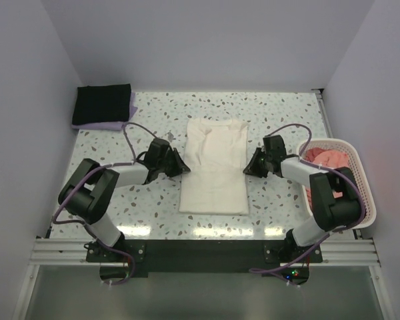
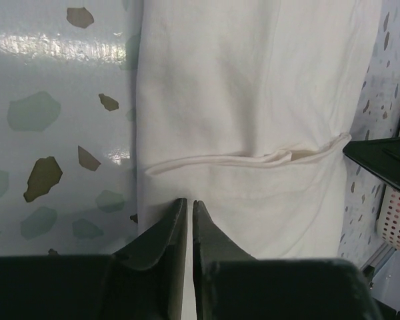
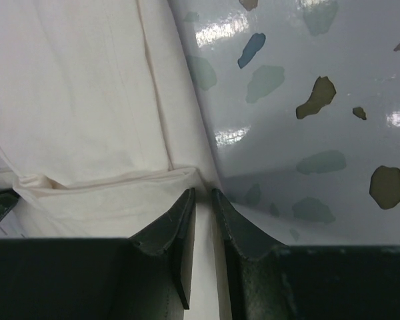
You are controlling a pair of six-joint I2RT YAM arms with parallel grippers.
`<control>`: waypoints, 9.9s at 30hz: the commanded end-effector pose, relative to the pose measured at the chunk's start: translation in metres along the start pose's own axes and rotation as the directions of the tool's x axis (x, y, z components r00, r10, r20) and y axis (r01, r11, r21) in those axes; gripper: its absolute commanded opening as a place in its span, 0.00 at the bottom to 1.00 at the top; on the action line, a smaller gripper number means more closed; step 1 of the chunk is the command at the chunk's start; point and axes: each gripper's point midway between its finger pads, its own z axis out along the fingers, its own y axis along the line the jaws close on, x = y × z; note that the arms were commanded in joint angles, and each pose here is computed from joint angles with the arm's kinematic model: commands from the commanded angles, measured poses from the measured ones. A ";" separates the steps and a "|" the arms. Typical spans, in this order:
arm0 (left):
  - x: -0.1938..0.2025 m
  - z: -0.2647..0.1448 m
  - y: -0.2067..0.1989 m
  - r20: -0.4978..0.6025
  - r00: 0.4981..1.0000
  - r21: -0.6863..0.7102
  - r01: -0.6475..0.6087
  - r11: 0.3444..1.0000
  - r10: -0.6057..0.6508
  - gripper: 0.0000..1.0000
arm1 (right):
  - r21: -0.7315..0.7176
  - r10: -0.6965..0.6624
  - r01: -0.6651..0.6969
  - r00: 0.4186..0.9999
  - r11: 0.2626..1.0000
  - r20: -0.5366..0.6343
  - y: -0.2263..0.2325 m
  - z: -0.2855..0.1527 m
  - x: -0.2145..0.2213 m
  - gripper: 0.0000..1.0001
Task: Fold and stack the t-shirts
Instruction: Fold the tshirt, then neatly place the folded tshirt to the corner
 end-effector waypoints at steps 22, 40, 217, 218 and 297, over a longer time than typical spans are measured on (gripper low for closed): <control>0.079 -0.101 0.030 -0.180 0.983 -0.004 -0.017 1.000 0.016 0.51 | -0.094 -0.088 0.063 0.951 0.994 -0.298 -0.030 -0.098 0.141 0.49; 0.126 -0.104 0.054 -0.280 0.960 -0.007 0.002 1.000 -0.004 0.43 | -0.032 0.070 -0.081 0.961 0.996 -0.268 -0.049 -0.084 0.160 0.45; -0.217 0.108 -0.060 0.094 0.982 0.400 0.113 0.909 -0.164 0.00 | -0.447 0.145 -0.113 0.989 0.887 0.038 0.129 0.043 -0.175 0.40; -0.226 0.109 -0.056 0.106 0.978 0.401 0.122 0.908 -0.178 0.00 | -0.441 0.140 -0.113 0.990 0.890 0.029 0.132 0.048 -0.170 0.40; -0.096 0.107 0.029 -0.230 0.959 -0.082 -0.190 0.978 0.167 0.54 | -0.383 -0.125 0.181 0.978 0.906 0.168 0.158 -0.086 -0.056 0.60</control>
